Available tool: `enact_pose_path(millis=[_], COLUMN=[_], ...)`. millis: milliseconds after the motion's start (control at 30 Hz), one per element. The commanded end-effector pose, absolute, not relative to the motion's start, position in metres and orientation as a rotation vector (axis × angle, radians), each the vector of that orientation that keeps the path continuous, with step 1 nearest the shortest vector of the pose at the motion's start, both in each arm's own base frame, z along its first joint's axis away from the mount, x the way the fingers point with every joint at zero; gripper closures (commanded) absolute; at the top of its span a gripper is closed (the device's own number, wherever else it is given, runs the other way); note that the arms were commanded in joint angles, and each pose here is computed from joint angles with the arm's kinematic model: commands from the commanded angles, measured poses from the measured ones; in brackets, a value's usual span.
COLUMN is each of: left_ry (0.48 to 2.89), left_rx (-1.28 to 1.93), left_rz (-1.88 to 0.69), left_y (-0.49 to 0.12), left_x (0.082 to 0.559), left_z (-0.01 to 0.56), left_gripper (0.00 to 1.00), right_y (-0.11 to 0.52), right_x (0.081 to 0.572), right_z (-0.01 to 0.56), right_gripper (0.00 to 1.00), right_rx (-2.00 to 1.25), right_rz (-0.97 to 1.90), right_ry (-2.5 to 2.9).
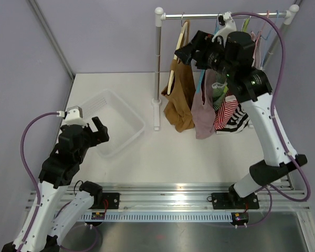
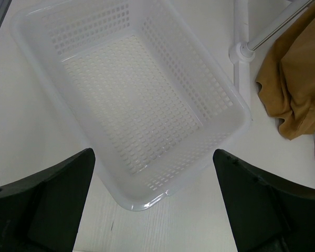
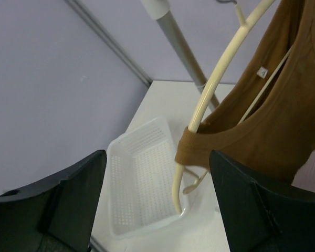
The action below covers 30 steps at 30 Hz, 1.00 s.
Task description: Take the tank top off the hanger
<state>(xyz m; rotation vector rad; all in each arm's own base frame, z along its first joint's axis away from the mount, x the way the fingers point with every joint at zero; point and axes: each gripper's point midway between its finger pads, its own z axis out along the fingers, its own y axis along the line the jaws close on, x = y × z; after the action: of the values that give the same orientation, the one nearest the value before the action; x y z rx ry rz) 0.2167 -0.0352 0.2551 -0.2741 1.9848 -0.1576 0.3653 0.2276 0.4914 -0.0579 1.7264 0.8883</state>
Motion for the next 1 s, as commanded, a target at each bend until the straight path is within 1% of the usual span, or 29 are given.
enact_pose_path(millis=[0, 33, 67, 100, 133, 167, 200, 233, 267, 300, 400, 433, 500, 533, 633, 667, 700, 800, 867, 967], left_ry=[1.928, 1.931, 1.929, 1.931, 1.930, 1.932, 1.934, 1.938, 1.944, 1.943, 1.941, 1.942, 1.938, 1.938, 1.940, 1.942, 1.942, 1.942, 1.942, 1.942], left_rx=[-0.272, -0.272, -0.269, -0.263, -0.255, -0.247, -0.242, -0.240, -0.234, -0.232, -0.226, -0.225, -0.215, -0.208, -0.201, -0.199, -0.197, -0.192, -0.189, -0.185], left_rz=[-0.186, -0.183, -0.182, -0.184, -0.190, -0.188, -0.187, -0.184, -0.187, -0.188, -0.199, -0.196, -0.206, -0.214, -0.218, -0.219, -0.220, -0.228, -0.230, -0.232], left_y=[-0.037, -0.036, -0.036, -0.037, -0.039, -0.039, -0.040, -0.040, -0.041, -0.041, -0.042, -0.042, -0.044, -0.046, -0.047, -0.047, -0.047, -0.049, -0.049, -0.050], left_x=[0.220, 0.220, 0.220, 0.221, 0.221, 0.222, 0.222, 0.223, 0.223, 0.223, 0.222, 0.223, 0.223, 0.223, 0.223, 0.224, 0.223, 0.223, 0.223, 0.223], left_z=[0.267, 0.266, 0.266, 0.266, 0.267, 0.266, 0.266, 0.265, 0.264, 0.264, 0.264, 0.264, 0.266, 0.266, 0.266, 0.265, 0.265, 0.265, 0.265, 0.265], left_gripper=[0.01, 0.01, 0.01, 0.01, 0.01, 0.01, 0.01, 0.01, 0.01, 0.01, 0.01, 0.01, 0.01, 0.01, 0.01, 0.01, 0.01, 0.01, 0.01, 0.01], right_y=[0.210, 0.216, 0.217, 0.221, 0.221, 0.237, 0.232, 0.227, 0.233, 0.224, 0.219, 0.220, 0.220, 0.219, 0.216, 0.214, 0.213, 0.213, 0.213, 0.211], right_x=[0.399, 0.397, 0.415, 0.420, 0.420, 0.435, 0.439, 0.441, 0.452, 0.456, 0.464, 0.468, 0.468, 0.469, 0.470, 0.469, 0.470, 0.470, 0.473, 0.480], right_z=[0.495, 0.511, 0.494, 0.493, 0.511, 0.492, 0.486, 0.500, 0.484, 0.486, 0.478, 0.469, 0.469, 0.468, 0.469, 0.470, 0.469, 0.469, 0.463, 0.455], right_gripper=[0.14, 0.14, 0.14, 0.14, 0.14, 0.14, 0.15, 0.16, 0.17, 0.21, 0.28, 0.33, 0.36, 0.41, 0.50, 0.57, 0.60, 0.61, 0.59, 0.61], right_rx=[0.068, 0.064, 0.095, 0.074, 0.076, 0.056, 0.058, 0.076, 0.074, 0.096, 0.114, 0.108, 0.101, 0.100, 0.100, 0.103, 0.099, 0.087, 0.079, 0.076], right_rz=[0.641, 0.631, 0.544, 0.498, 0.488, 0.456, 0.384, 0.359, 0.306, 0.239, 0.164, 0.150, 0.140, 0.131, 0.106, 0.103, 0.090, 0.080, 0.068, 0.062], right_ry=[1.725, 1.688, 1.722, 1.722, 1.678, 1.718, 1.732, 1.693, 1.718, 1.702, 1.696, 1.714, 1.711, 1.712, 1.711, 1.708, 1.706, 1.706, 1.719, 1.738])
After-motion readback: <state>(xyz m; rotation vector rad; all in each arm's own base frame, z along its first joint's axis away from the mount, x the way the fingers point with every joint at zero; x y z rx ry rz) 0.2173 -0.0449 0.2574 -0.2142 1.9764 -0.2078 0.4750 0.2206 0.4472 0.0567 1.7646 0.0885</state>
